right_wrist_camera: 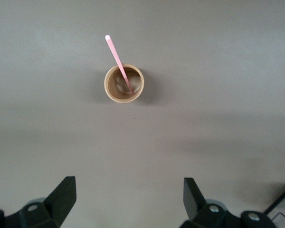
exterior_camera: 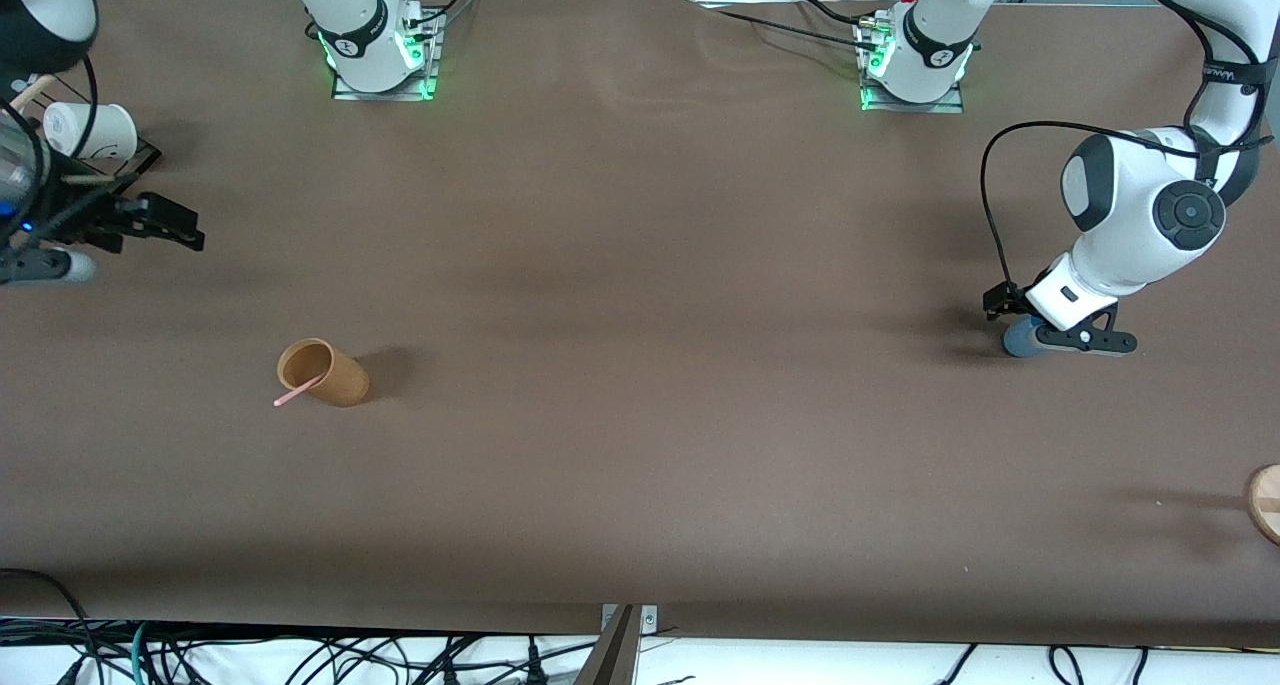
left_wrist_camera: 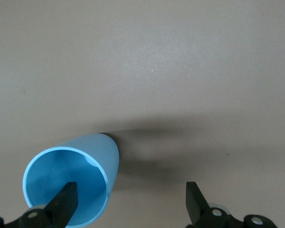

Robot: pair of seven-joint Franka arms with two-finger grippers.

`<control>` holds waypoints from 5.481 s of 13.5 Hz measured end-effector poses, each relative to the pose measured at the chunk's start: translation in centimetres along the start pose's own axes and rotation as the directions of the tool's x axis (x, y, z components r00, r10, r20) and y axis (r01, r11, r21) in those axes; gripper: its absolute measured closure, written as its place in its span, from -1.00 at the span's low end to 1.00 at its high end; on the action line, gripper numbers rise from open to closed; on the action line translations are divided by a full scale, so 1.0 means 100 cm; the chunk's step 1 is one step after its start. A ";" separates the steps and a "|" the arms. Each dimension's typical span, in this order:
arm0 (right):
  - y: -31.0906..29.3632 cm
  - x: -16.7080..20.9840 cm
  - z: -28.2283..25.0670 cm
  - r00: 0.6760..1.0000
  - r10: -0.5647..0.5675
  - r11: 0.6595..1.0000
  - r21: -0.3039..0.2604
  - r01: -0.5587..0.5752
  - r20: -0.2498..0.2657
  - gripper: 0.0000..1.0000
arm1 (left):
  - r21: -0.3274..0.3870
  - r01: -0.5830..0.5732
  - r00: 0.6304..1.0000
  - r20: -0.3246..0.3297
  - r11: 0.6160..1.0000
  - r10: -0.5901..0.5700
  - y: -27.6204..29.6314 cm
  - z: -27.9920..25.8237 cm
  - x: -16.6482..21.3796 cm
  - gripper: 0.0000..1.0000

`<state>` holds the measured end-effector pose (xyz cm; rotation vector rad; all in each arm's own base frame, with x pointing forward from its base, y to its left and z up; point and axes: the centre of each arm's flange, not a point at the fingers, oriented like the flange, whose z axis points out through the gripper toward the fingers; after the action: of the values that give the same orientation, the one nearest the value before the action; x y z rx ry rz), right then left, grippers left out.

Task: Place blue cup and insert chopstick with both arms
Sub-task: 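Lower the left gripper onto the blue cup while the right gripper reaches the chopstick, then grasp the blue cup with the left gripper while the right gripper pulls the chopstick, then set the blue cup at table center with the left gripper, then carry the chopstick over the blue cup with the right gripper while the left gripper withdraws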

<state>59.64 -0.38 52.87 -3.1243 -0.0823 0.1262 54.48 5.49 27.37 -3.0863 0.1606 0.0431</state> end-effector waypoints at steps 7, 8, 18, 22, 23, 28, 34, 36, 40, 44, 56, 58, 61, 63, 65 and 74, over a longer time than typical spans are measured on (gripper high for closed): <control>-0.009 0.080 0.144 0.997 -0.025 1.000 0.007 0.026 -0.076 -0.89 | -0.003 0.006 1.000 0.016 1.000 -0.006 -0.001 0.032 -0.020 -0.76; -0.013 0.084 0.153 0.994 -0.032 0.999 0.005 0.033 -0.108 -0.81 | -0.003 0.007 1.000 0.020 1.000 -0.007 -0.002 0.035 -0.020 -0.56; -0.030 0.076 0.201 0.965 -0.117 0.993 -0.015 0.116 -0.235 -0.37 | 0.004 0.023 1.000 0.002 1.000 -0.023 -0.012 0.029 -0.015 0.88; -0.031 0.074 0.199 0.966 -0.119 0.993 -0.015 0.118 -0.229 0.22 | -0.063 0.040 0.999 0.019 0.997 -0.038 0.012 -0.009 0.018 0.88; -0.031 0.073 0.199 0.966 -0.119 0.993 -0.015 0.119 -0.228 0.25 | -0.104 0.044 0.999 0.017 0.994 -0.042 0.038 -0.024 0.031 0.88; -0.031 0.073 0.201 0.964 -0.120 0.993 -0.016 0.119 -0.236 0.25 | -0.131 0.194 0.980 0.076 0.972 -0.185 0.222 -0.075 0.061 0.88; -0.031 0.075 0.204 0.960 -0.121 0.993 -0.018 0.120 -0.253 0.41 | -0.131 0.436 0.896 0.155 0.890 -0.416 0.412 -0.059 0.057 0.88; -0.031 0.075 0.205 0.959 -0.121 0.993 -0.018 0.120 -0.255 0.52 | -0.130 0.506 0.857 0.186 0.853 -0.480 0.457 -0.046 0.059 0.88; -0.031 0.075 0.205 0.959 -0.121 0.993 -0.018 0.120 -0.257 0.85 | -0.094 0.587 0.802 0.204 0.804 -0.562 0.521 -0.009 0.057 0.88; -0.032 0.077 0.194 0.952 -0.126 0.992 -0.023 0.125 -0.278 0.85 | -0.094 0.613 0.784 0.199 0.785 -0.588 0.545 0.001 0.063 0.88; -0.042 0.049 0.000 0.949 -0.139 0.990 -0.033 0.135 -0.282 0.85 | -0.131 0.611 0.785 0.230 0.781 -0.575 0.515 -0.064 0.089 -0.98; -0.045 0.044 -0.019 0.957 -0.082 0.997 -0.016 0.081 -0.278 0.85 | -0.151 0.500 0.856 0.232 0.853 -0.461 0.450 -0.119 0.108 -1.00; -0.095 0.040 -0.021 0.961 0.036 0.999 0.018 -0.032 -0.274 0.85 | -0.196 0.332 0.937 0.182 0.923 -0.298 0.306 -0.184 0.137 -1.00; -0.147 0.034 -0.018 0.955 0.105 0.994 0.013 -0.106 -0.278 0.85 | -0.195 0.242 0.966 0.139 0.950 -0.217 0.220 -0.205 0.145 -1.00; -0.197 0.024 -0.015 0.947 0.155 0.987 0.015 -0.158 -0.283 0.85 | -0.170 0.183 0.979 0.118 0.968 -0.164 0.158 -0.216 0.144 -1.00; -0.408 -0.041 0.023 0.851 0.396 0.914 0.061 -0.401 -0.346 0.85 | -0.144 0.139 0.990 0.029 0.980 -0.137 0.001 -0.302 0.084 -1.00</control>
<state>53.27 40.14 51.51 -3.0660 0.5745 -0.4346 63.57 2.97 57.26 -3.2319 -0.0608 0.0815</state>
